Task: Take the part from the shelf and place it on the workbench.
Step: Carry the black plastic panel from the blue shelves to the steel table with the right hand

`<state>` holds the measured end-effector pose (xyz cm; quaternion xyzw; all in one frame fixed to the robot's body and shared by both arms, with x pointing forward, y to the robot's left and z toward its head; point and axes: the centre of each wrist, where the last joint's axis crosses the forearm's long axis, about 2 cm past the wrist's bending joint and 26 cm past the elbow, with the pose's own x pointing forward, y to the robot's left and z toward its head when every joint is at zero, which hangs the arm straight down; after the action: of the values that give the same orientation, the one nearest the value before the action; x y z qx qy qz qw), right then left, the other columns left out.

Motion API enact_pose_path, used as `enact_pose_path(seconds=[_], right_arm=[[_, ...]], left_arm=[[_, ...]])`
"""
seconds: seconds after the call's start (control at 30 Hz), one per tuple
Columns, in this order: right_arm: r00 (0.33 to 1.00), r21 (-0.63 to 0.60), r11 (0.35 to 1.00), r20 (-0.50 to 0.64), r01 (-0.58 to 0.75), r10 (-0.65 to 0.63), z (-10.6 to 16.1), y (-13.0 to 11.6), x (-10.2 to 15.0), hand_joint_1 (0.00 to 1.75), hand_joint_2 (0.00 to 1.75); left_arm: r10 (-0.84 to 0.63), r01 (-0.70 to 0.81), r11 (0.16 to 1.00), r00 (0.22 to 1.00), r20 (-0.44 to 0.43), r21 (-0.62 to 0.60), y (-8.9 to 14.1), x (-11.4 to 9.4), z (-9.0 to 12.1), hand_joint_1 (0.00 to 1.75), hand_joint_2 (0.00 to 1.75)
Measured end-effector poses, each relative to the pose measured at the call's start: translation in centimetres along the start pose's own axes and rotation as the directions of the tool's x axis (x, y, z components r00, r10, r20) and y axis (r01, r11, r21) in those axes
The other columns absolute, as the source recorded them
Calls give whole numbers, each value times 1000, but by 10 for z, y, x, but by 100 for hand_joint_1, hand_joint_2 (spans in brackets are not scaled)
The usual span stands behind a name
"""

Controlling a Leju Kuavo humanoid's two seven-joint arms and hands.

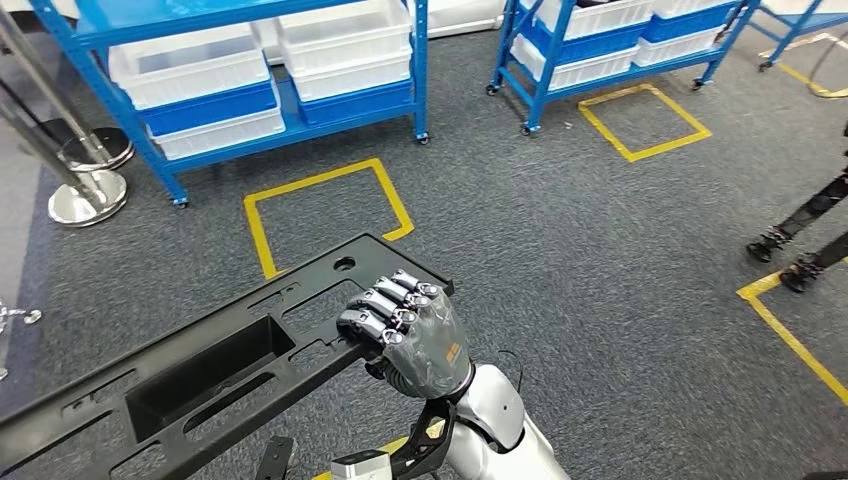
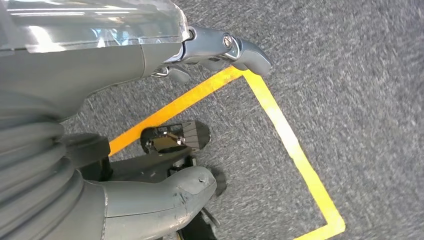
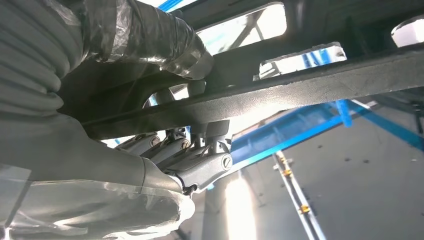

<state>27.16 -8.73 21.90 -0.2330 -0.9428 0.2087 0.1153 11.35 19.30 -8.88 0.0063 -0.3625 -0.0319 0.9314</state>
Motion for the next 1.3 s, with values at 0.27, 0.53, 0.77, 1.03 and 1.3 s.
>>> enact_pose_path(seconds=[0.27,0.53,0.77,1.03,1.3], right_arm=[[1000,-10,1000,10,7,-7,1,-2,0,175,175],[1000,-29,999,19,23,-23,2,-4,4,175,175],[999,-32,999,18,29,-28,4,-5,7,175,175],[999,-34,999,17,30,-29,4,-5,7,175,175],[999,-53,998,21,32,-31,3,-8,8,175,175]], left_arm=[[-3,3,1000,1000,2,12,4,0,-1,0,175],[-22,23,999,1000,-8,34,15,-3,-1,0,175],[-39,40,998,999,-15,51,24,-6,-2,0,175],[-40,41,998,999,-15,51,25,-6,-2,0,175],[-47,47,997,999,-5,68,29,-3,-4,0,175]])
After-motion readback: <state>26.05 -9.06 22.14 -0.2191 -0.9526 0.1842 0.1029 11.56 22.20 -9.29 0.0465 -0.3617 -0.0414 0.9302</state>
